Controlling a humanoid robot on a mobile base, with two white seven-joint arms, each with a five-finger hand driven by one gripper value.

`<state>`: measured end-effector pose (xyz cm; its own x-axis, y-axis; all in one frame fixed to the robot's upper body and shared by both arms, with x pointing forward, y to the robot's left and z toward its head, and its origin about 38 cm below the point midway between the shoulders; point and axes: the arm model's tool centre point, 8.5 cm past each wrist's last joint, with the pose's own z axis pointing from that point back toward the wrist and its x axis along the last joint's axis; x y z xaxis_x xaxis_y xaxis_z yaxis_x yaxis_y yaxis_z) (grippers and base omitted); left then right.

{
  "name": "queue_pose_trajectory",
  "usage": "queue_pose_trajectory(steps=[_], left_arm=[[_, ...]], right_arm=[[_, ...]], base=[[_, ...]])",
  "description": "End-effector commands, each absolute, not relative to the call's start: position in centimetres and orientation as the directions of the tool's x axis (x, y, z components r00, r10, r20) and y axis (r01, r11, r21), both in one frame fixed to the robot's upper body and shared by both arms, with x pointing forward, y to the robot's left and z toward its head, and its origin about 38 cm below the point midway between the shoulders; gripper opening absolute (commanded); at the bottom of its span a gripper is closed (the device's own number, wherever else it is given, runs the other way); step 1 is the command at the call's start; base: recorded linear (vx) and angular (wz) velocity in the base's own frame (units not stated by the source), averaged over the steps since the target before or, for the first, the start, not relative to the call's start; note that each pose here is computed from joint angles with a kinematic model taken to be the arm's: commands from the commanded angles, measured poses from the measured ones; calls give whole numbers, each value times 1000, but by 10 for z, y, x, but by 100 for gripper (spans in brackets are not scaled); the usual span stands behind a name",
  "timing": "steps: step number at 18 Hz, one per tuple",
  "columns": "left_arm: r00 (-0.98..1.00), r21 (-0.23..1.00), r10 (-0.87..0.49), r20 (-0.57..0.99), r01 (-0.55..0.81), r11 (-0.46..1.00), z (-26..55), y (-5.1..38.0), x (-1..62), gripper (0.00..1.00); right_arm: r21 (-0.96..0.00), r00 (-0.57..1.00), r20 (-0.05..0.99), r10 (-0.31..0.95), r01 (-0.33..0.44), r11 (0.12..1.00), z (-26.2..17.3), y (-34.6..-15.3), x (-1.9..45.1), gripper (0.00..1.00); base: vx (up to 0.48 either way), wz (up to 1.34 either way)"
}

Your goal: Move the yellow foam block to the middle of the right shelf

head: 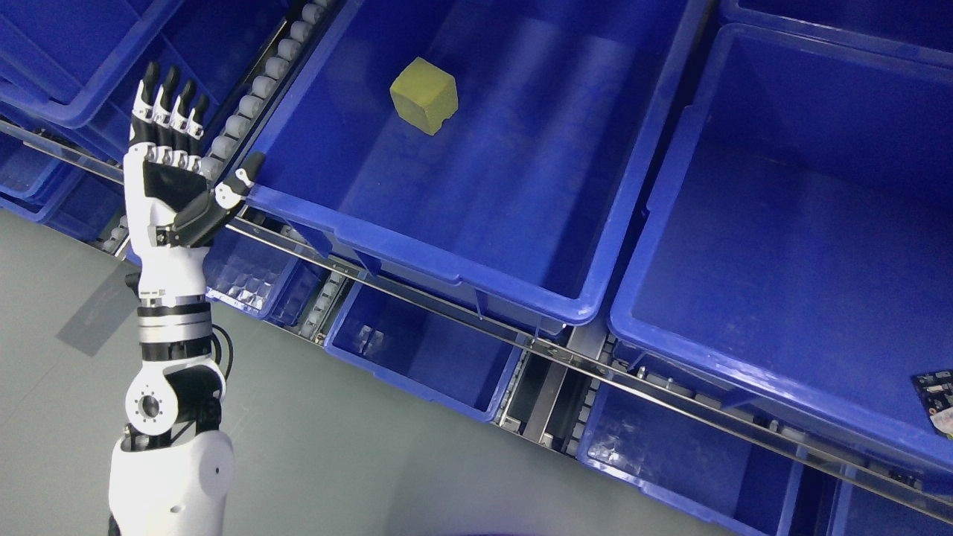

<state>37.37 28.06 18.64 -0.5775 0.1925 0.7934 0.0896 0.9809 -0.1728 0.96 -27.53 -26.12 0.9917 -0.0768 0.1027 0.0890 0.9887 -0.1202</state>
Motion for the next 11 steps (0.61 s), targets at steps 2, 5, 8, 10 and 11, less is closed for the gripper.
queue_pose_trajectory(steps=[2, 5, 8, 10, 11], left_arm=[[-529, -248, 210, 822, 0, 969, 142, 305, 339, 100], [-558, -235, 201, 805, 10, 972, 128, 295, 313, 100], [-588, -207, 201, 784, 58, 977, 119, 279, 290, 100], [-584, -215, 211, 784, 63, 975, 117, 275, 289, 100], [-579, -218, 212, 787, 60, 974, 116, 276, 290, 100]], right_arm=[[-139, 991, 108, -73, 87, 987, -260, -287, 8, 100], [-139, 991, 109, -74, 89, 986, -260, -287, 8, 100], [-139, 991, 108, -73, 87, 987, -260, -287, 8, 100], [-139, 991, 108, -74, 89, 986, -260, -287, 8, 100], [-139, 991, 108, -73, 87, 986, -260, -287, 8, 100]], base=[[0, 0], [0, 0], [0, 0], [0, 0], [0, 0]])
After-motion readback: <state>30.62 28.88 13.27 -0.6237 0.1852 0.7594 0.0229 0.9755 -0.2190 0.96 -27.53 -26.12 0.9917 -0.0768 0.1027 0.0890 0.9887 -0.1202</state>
